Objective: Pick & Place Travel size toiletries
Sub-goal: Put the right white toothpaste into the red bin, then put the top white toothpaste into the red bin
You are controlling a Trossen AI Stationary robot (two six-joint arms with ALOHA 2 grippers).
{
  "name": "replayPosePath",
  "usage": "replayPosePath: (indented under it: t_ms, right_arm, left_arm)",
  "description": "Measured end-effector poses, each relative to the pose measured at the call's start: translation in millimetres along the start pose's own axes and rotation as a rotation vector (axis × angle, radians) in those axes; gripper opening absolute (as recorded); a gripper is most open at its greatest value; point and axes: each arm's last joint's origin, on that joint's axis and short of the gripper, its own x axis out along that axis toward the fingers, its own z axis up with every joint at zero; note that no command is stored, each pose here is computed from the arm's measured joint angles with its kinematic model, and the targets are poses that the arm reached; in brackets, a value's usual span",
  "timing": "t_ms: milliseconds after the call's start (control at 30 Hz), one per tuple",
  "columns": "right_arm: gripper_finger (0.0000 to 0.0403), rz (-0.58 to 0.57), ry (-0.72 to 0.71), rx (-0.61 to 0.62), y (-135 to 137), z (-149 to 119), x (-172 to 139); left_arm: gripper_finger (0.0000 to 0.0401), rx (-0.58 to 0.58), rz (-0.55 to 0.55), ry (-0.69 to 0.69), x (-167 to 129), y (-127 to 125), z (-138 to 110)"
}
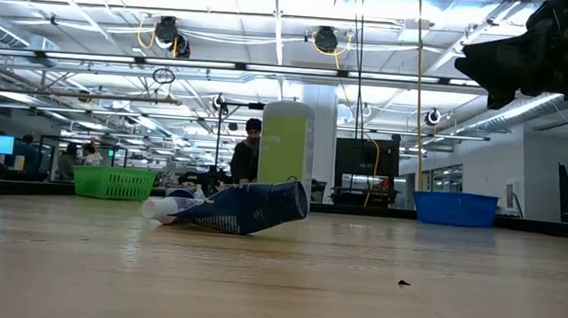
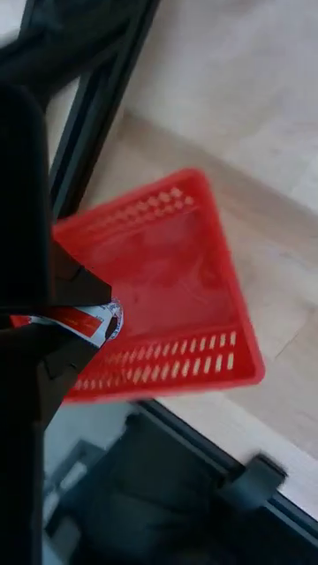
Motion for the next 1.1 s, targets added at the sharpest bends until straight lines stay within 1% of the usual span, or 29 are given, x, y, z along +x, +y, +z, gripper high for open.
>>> replayPosePath:
  t_ms: [67, 167, 267, 333, 433, 567, 733, 867, 1000, 1100]
  right_arm:
    - [0.0134, -0.023, 0.000, -0.010, -0.7, 0.0, 0.0]
    - [0.0134, -0.022, 0.000, -0.011, -0.7, 0.0, 0.0]
    - [0.0134, -0.020, 0.003, -0.010, -0.6, -0.3, 0.0]
    - [0.0134, -0.020, 0.003, -0.010, -0.6, -0.4, 0.0]
    - [0.0134, -0.019, 0.004, -0.008, -0.6, -0.4, 0.0]
    - [0.0134, -0.019, 0.004, -0.008, -0.6, -0.4, 0.0]
    - [0.0134, -0.019, 0.004, 0.004, -0.6, -0.4, 0.0]
    - [0.0134, -0.019, 0.004, 0.011, -0.6, -0.5, 0.0]
    - [0.0134, -0.019, 0.004, 0.011, -0.6, -0.5, 0.0]
    - [0.0134, -0.019, 0.004, 0.011, -0.6, -0.5, 0.0]
  left_arm:
    - [0.0005, -0.071, -0.009, 0.025, 2.7, -2.8, -0.7]
    - [0.0006, -0.196, -0.036, 0.086, 4.3, -7.6, -2.5]
    - [0.0007, -0.270, -0.077, 0.154, 3.6, -13.1, -4.6]
    - [0.0007, -0.301, -0.082, 0.186, 3.4, -14.4, -5.6]
    - [0.0013, -0.341, -0.058, 0.211, 3.4, -13.1, -6.2]
    - [0.0043, -0.394, 0.011, 0.232, 3.6, -7.8, -6.7]
    - [0.0090, -0.400, 0.034, 0.234, 3.6, -5.7, -6.8]
    - [0.0119, -0.383, 0.033, 0.235, 3.6, -5.6, -6.8]
    - [0.0133, -0.338, 0.032, 0.237, 3.6, -5.3, -6.8]
    - [0.0135, -0.340, 0.032, 0.240, 3.6, -5.4, -5.9]
